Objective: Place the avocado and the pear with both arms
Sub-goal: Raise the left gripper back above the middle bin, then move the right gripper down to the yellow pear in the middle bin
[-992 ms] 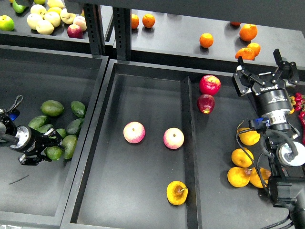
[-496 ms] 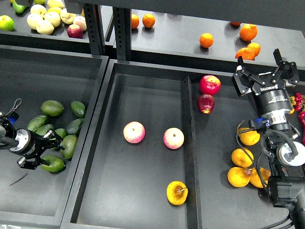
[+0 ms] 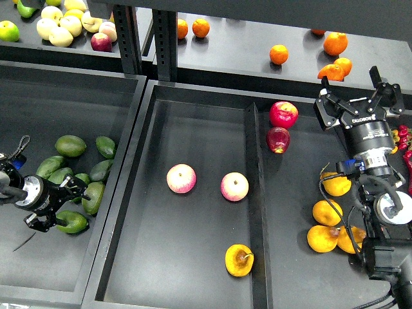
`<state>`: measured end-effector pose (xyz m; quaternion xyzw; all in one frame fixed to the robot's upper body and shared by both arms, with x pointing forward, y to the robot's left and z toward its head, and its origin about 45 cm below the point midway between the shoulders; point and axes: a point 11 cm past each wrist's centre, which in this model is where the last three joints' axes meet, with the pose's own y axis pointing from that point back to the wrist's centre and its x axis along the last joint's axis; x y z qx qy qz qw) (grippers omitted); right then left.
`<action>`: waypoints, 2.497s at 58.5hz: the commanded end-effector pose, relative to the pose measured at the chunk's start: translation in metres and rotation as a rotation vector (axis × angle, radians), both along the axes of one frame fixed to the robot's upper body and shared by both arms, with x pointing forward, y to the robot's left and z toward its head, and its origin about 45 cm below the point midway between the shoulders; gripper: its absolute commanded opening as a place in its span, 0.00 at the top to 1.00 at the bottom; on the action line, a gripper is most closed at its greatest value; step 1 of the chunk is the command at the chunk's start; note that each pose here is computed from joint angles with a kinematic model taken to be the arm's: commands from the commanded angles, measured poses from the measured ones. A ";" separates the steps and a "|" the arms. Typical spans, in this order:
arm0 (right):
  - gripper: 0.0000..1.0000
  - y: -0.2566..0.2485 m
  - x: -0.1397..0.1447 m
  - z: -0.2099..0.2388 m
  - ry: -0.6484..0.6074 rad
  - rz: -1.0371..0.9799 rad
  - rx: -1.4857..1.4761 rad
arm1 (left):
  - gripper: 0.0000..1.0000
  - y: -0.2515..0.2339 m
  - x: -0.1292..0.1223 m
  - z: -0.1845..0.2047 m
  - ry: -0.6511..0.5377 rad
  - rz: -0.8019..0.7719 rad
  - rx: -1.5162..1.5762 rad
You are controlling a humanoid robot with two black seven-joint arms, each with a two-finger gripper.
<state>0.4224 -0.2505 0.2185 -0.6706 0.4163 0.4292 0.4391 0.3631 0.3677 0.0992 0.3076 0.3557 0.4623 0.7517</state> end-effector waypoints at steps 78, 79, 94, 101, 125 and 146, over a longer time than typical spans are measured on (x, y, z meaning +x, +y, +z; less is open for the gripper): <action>0.01 -0.014 -0.044 -0.038 0.139 0.782 -1.011 | 0.01 -0.119 -0.002 0.068 -0.425 0.448 -1.057; 0.01 -0.018 -0.046 -0.040 0.152 0.792 -1.033 | 0.01 -0.119 -0.002 0.067 -0.424 0.449 -1.055; 0.01 -0.058 -0.071 -0.073 0.314 0.911 -1.234 | 0.01 -0.122 -0.008 0.059 -0.398 0.449 -1.048; 0.01 -0.061 -0.078 -0.087 0.351 0.966 -1.298 | 0.01 -0.123 -0.009 0.058 -0.395 0.449 -1.048; 0.01 0.002 -0.110 -0.132 0.308 1.209 -1.353 | 0.01 -0.127 -0.010 0.057 -0.386 0.436 -1.047; 0.01 0.022 -0.127 -0.164 0.332 1.296 -1.388 | 0.01 -0.127 -0.010 0.055 -0.379 0.438 -1.043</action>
